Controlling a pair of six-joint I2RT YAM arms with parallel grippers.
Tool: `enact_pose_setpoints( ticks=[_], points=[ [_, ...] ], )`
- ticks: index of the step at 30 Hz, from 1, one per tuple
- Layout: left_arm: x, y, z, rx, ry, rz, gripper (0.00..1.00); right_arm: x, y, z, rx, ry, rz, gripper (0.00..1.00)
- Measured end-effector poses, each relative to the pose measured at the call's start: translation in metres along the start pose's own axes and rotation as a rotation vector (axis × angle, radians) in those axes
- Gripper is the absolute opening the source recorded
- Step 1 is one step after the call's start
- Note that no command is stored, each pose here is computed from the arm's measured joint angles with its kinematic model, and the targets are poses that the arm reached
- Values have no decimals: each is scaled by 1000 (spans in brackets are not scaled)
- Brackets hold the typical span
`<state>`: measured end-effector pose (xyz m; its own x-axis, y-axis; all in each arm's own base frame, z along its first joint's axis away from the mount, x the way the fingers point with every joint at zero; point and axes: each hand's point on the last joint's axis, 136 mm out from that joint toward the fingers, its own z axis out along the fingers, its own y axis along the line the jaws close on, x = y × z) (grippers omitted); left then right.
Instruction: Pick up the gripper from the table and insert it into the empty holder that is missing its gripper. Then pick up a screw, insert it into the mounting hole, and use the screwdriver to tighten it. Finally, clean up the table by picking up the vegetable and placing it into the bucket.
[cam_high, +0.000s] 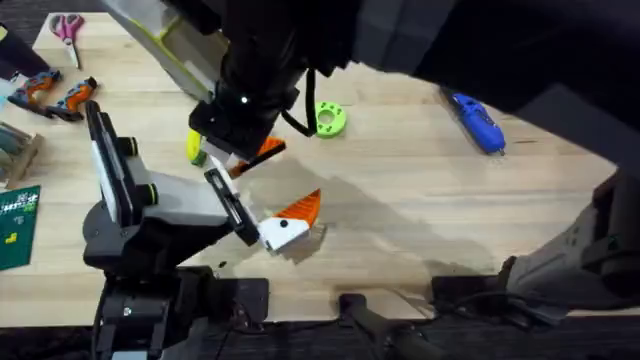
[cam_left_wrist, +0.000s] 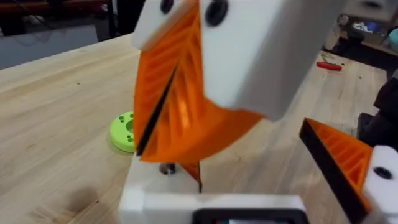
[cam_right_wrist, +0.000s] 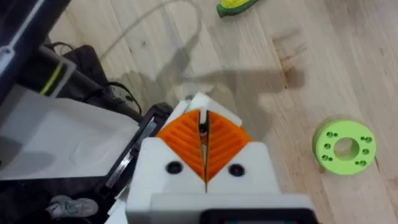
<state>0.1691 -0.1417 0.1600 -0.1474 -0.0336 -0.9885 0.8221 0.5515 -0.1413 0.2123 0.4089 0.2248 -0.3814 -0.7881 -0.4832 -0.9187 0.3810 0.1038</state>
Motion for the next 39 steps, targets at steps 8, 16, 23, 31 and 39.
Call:
enact_pose_setpoints(
  ticks=[8,16,23,31,39],
  points=[
    [0,0,0,0,0,-1,986,2,-1,0,6,10,1,6],
    [0,0,0,0,0,-4,986,4,-1,0,6,16,3,6],
    [0,0,0,0,0,-5,987,5,-1,-1,10,22,3,6],
    [0,0,0,0,0,-5,986,5,-2,-1,10,20,3,6],
    [0,0,0,0,0,-5,986,5,-4,-1,24,22,3,6]
  ],
)
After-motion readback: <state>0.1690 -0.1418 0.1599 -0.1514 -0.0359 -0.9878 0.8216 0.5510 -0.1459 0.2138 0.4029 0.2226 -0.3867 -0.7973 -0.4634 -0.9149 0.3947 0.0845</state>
